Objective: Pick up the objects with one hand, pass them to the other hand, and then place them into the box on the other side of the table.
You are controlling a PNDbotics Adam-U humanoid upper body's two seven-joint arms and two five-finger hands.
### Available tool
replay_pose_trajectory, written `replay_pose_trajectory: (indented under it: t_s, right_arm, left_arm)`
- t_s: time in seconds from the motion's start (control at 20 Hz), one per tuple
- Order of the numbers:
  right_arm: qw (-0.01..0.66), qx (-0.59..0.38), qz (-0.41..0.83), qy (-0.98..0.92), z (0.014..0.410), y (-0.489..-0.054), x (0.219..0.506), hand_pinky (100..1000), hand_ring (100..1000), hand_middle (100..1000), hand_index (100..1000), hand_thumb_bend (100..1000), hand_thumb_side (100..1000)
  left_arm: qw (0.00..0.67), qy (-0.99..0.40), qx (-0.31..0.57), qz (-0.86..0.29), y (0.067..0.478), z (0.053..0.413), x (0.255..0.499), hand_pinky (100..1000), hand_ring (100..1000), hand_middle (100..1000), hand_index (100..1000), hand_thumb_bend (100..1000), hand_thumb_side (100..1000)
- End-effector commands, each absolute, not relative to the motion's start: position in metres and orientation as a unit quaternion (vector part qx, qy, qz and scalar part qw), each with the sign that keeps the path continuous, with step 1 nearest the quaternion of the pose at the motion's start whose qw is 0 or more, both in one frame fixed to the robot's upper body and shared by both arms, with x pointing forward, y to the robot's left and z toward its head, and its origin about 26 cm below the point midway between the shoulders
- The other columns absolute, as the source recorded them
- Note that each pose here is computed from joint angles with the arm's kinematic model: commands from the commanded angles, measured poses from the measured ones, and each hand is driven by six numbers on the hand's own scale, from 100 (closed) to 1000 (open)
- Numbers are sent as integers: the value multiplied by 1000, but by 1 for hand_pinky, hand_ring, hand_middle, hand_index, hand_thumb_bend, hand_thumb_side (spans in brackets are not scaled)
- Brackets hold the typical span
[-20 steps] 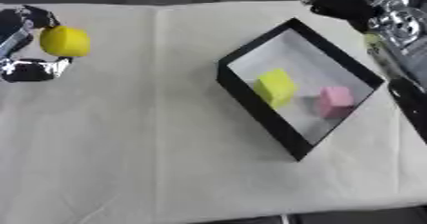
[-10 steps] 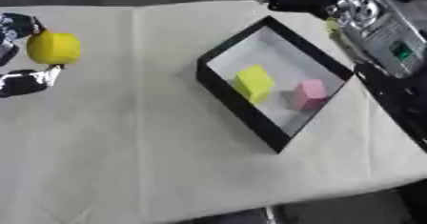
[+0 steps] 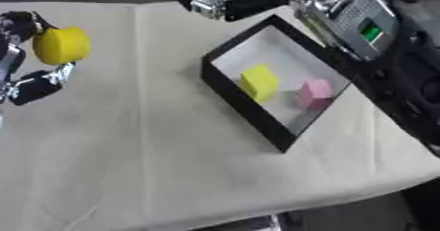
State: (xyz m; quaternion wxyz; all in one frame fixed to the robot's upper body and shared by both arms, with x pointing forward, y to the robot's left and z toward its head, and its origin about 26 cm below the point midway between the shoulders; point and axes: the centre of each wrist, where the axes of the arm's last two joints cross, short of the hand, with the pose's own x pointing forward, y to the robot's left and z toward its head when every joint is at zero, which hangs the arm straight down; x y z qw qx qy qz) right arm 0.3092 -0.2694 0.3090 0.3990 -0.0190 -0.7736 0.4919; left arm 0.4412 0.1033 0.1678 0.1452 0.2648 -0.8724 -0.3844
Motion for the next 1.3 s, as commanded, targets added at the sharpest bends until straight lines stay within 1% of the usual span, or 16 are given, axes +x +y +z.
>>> replay_pose_trajectory:
  t_s: [0.05, 0.1, 0.45, 0.7, 0.9, 1.1, 1.3]
  right_arm:
    - [409, -24, 503, -761, 309, -260, 316, 1000, 1000, 894, 1000, 200, 322]
    - [413, -23, 505, -758, 307, -256, 319, 1000, 1000, 896, 1000, 178, 400]
    - [421, -16, 529, -736, 294, -237, 334, 1000, 1000, 900, 1000, 200, 417]
    - [419, -12, 550, -722, 288, -226, 341, 1000, 1000, 895, 1000, 243, 403]
    - [424, -32, 556, -714, 282, -219, 351, 1000, 1000, 895, 1000, 284, 397]
    - [438, -60, 550, -709, 275, -216, 361, 1000, 1000, 897, 1000, 292, 403]
    - [446, -77, 540, -710, 271, -213, 368, 1000, 1000, 899, 1000, 276, 430]
  left_arm:
    - [126, -886, 268, -357, 95, 174, 437, 751, 540, 465, 551, 100, 100]
    - [122, -887, 267, -357, 93, 173, 436, 751, 540, 464, 550, 100, 100]
    - [87, -892, 261, -359, 82, 173, 430, 751, 546, 468, 549, 100, 100]
    - [66, -896, 260, -354, 77, 176, 429, 751, 548, 470, 547, 100, 100]
    - [53, -900, 257, -347, 69, 178, 426, 749, 549, 470, 545, 100, 100]
    - [35, -905, 262, -333, 62, 180, 422, 747, 550, 470, 543, 100, 100]
    - [25, -911, 262, -317, 57, 182, 419, 747, 549, 470, 542, 100, 100]
